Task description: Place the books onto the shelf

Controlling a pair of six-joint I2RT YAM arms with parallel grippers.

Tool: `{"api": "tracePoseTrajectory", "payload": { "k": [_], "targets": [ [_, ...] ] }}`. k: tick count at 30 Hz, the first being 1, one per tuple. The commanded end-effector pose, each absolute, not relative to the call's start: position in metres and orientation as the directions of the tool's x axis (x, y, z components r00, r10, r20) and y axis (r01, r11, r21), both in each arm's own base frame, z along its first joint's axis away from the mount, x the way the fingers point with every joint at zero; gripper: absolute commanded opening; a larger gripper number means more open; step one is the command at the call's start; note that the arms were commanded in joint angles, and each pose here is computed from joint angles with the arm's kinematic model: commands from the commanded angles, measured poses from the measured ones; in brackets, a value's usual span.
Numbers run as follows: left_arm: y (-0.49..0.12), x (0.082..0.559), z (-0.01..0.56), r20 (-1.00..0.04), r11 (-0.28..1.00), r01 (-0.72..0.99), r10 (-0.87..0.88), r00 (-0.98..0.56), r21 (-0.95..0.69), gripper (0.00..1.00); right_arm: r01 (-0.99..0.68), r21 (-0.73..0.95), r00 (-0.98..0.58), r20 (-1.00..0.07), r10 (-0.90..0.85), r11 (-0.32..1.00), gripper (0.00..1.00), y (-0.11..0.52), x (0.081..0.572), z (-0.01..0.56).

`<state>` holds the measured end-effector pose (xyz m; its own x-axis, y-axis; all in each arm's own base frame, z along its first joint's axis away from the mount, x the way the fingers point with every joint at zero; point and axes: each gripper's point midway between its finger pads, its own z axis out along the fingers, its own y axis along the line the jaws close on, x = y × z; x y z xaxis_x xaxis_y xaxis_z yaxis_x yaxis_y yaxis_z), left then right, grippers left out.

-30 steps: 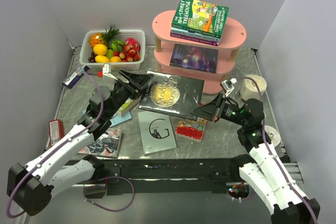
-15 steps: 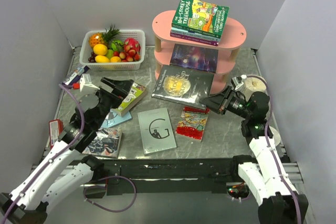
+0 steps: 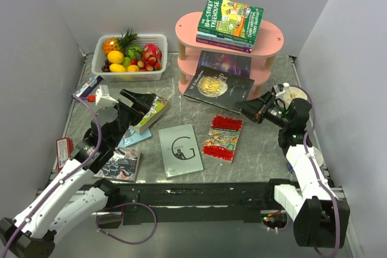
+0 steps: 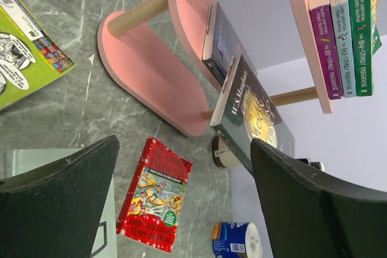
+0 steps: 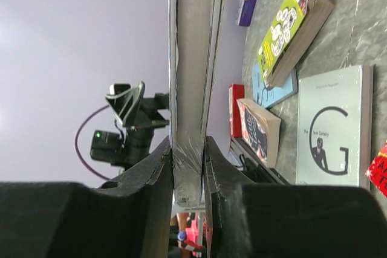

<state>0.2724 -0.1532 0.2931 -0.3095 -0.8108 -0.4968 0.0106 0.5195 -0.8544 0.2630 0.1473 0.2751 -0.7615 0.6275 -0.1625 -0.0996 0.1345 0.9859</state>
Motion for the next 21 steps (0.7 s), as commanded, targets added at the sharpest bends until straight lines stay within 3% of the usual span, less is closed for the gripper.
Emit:
{"api": "tracePoseTrajectory", "payload": {
  "k": [1, 21],
  "targets": [
    [-0.156, 0.274, 0.304, -0.511, 0.518, 0.062, -0.805, -0.3, -0.853, 0.95, -0.384, 0.912, -0.67, -0.384, 0.636, 0.146, 0.0, 0.145, 0.267, 0.349],
    [-0.165, 0.282, 0.293, -0.518, 0.532, 0.055, -0.79, -0.329, -0.845, 0.95, -0.309, 0.927, -0.611, -0.365, 0.703, 0.213, 0.0, 0.126, 0.334, 0.342]
  ]
}}
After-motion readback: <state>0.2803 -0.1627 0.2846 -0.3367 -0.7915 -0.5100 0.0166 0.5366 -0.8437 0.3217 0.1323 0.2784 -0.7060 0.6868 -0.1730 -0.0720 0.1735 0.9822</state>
